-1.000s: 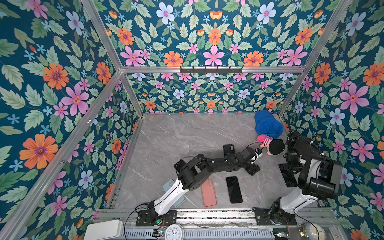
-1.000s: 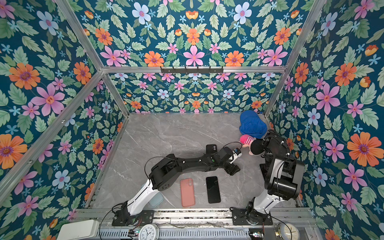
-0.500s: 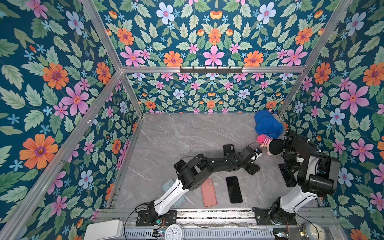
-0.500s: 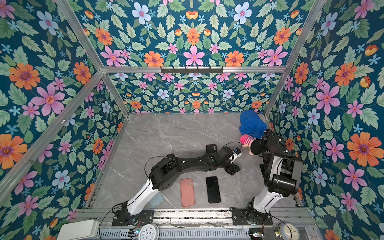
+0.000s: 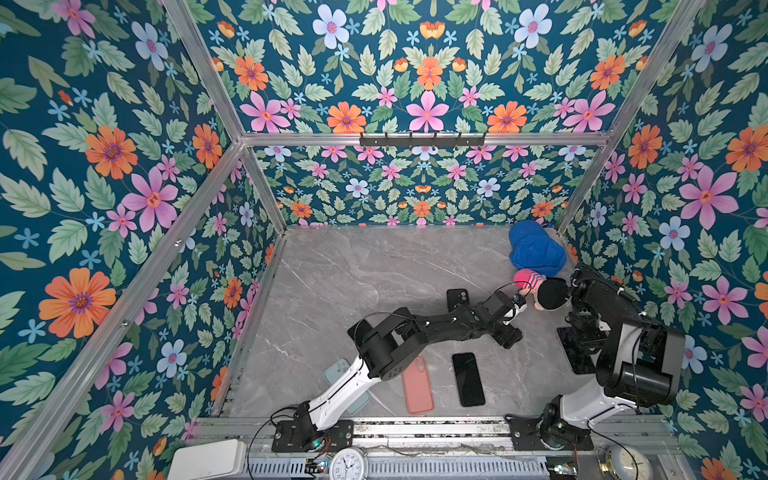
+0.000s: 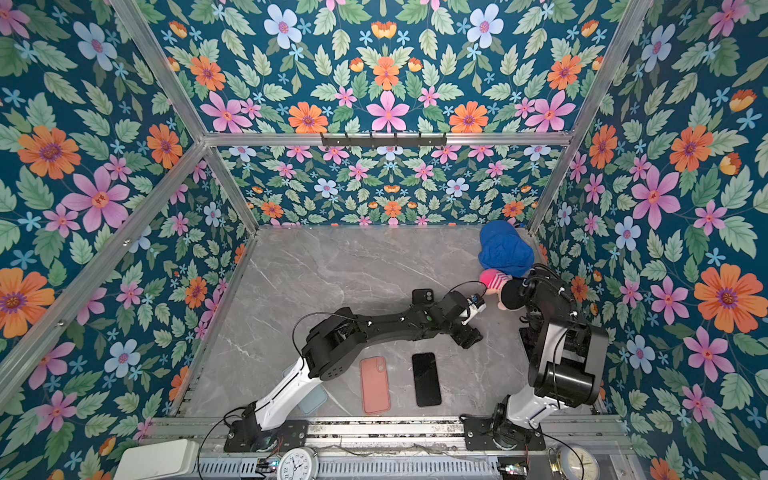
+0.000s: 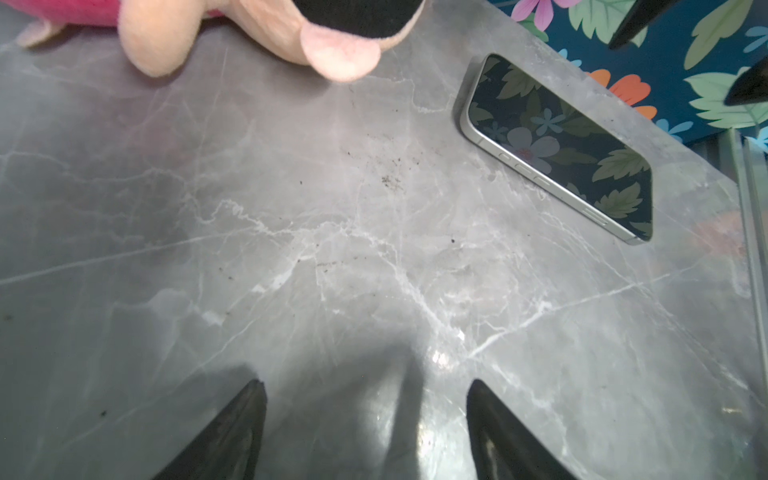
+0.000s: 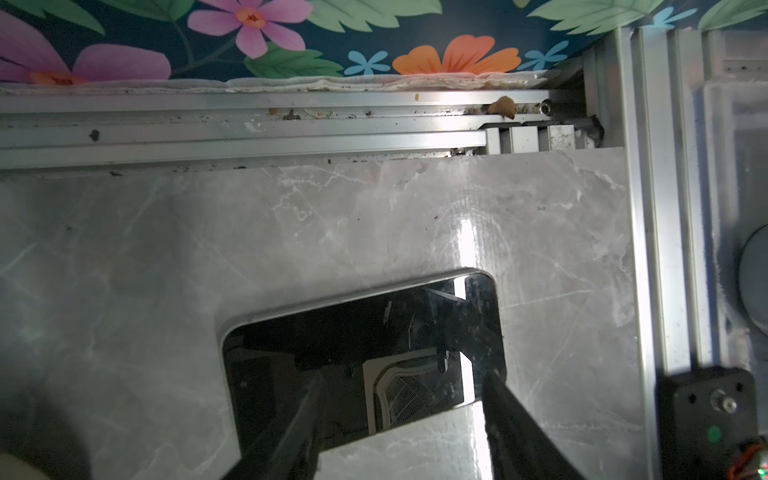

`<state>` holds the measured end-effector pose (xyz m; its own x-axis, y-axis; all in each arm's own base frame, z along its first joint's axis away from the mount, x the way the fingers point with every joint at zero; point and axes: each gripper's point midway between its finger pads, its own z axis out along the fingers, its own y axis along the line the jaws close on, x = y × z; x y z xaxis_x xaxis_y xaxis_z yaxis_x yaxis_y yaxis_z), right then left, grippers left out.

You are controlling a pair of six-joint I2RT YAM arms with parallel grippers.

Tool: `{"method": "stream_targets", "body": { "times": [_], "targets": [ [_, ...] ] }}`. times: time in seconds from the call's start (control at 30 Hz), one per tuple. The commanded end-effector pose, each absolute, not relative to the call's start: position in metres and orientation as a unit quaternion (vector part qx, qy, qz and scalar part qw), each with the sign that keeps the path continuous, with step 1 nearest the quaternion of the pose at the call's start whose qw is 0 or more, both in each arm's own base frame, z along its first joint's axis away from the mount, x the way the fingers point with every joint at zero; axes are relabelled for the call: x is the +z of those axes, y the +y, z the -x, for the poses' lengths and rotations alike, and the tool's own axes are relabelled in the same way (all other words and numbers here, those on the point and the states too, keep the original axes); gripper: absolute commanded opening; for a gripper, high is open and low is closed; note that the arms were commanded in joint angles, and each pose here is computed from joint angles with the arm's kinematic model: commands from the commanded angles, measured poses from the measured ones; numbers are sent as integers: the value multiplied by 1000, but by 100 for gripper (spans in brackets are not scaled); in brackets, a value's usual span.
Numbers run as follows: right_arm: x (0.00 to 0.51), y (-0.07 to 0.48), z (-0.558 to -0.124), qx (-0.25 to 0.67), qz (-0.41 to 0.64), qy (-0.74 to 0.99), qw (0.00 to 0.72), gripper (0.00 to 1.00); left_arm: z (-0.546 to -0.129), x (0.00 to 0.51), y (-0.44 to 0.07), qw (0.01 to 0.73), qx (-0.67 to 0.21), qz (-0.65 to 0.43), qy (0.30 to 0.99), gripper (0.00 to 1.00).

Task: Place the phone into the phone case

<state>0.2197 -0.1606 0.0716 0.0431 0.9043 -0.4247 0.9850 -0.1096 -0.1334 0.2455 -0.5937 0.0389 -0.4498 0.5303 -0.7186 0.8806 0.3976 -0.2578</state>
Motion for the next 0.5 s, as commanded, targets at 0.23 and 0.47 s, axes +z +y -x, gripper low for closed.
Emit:
{"method": "stream_targets", "body": {
  "times": [0.23,0.47],
  "targets": [
    [80,-171,-217,-228,-714,654,104,60,-243,36,-604,269,-303,-475,781,78],
    [81,-174,-215,-231,-710,656,105,60,-231,55,-646,311,-318,-530,722,83]
  ]
}}
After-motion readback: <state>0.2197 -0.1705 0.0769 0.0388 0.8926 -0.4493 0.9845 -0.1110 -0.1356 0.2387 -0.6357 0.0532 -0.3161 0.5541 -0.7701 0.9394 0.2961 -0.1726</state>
